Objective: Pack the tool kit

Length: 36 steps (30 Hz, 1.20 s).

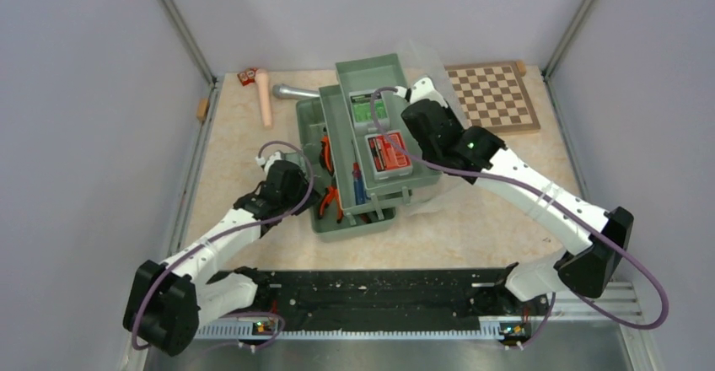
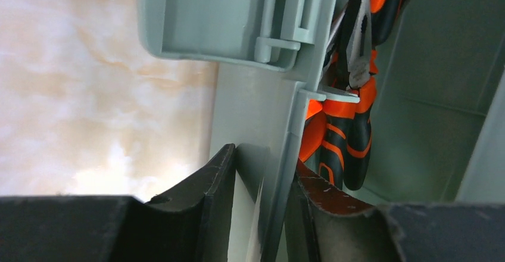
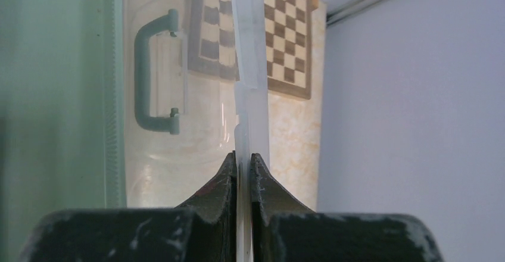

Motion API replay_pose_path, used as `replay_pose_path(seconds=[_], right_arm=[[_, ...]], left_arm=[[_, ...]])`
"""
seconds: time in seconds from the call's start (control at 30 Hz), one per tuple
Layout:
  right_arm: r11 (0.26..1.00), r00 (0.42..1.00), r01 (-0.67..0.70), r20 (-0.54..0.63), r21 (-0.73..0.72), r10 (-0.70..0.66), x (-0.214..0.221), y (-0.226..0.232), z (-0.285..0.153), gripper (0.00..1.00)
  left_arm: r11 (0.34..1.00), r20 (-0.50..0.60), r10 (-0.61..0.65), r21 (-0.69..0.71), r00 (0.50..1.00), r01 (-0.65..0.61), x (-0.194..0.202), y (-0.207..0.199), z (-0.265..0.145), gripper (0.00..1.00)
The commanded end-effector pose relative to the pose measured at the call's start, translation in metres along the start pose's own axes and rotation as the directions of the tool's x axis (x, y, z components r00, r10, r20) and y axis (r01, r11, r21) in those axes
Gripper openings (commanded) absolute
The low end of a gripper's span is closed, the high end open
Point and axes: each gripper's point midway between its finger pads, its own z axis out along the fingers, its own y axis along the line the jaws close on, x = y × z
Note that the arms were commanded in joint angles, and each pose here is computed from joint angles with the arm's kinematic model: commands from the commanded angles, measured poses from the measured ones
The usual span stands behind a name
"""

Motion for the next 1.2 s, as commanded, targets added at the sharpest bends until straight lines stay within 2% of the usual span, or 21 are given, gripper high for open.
replay_pose_path(seconds=[0.0,0.2,0.33,0.6,0.77,0.93,1.17], right_arm=[[0.974,0.991,0.026,0.12,0.226,-0.054,-0.051,-0.053,-0.031,0.0],[0.933,0.965,0.122,0.182,0.338,-0.192,-0.084,-0.059,-0.057,0.0],[0.894,0.929,0.2,0.213,0.401,-0.303,-0.102,-0.055,-0.077,0.0],[0.862,0.881,0.299,0.23,0.41,-0.414,-0.118,-0.019,-0.09,0.0],[0.832,0.852,0.352,0.222,0.429,-0.475,-0.118,-0.004,-0.097,0.0],[0.82,0.824,0.391,0.237,0.418,-0.514,-0.117,0.02,-0.105,0.0],[0.791,0.787,0.44,0.242,0.426,-0.568,-0.114,0.049,-0.111,0.0]], left_arm=[[0.945,-0.062,-0.065,0.317,0.996,0.081,0.014,-0.091,-0.005,0.37],[0.926,-0.091,-0.111,0.353,0.99,0.136,0.024,-0.108,0.004,0.41],[0.912,-0.073,-0.127,0.384,0.989,0.146,0.021,-0.11,0.002,0.48],[0.867,-0.111,-0.166,0.457,0.98,0.199,0.024,-0.123,-0.001,0.49],[0.839,-0.022,-0.251,0.493,0.968,0.228,0.007,-0.111,-0.019,0.5],[0.821,0.084,-0.328,0.518,0.941,0.24,-0.012,-0.093,-0.039,0.62],[0.837,0.176,-0.394,0.475,0.902,0.272,-0.02,-0.059,-0.044,0.6]])
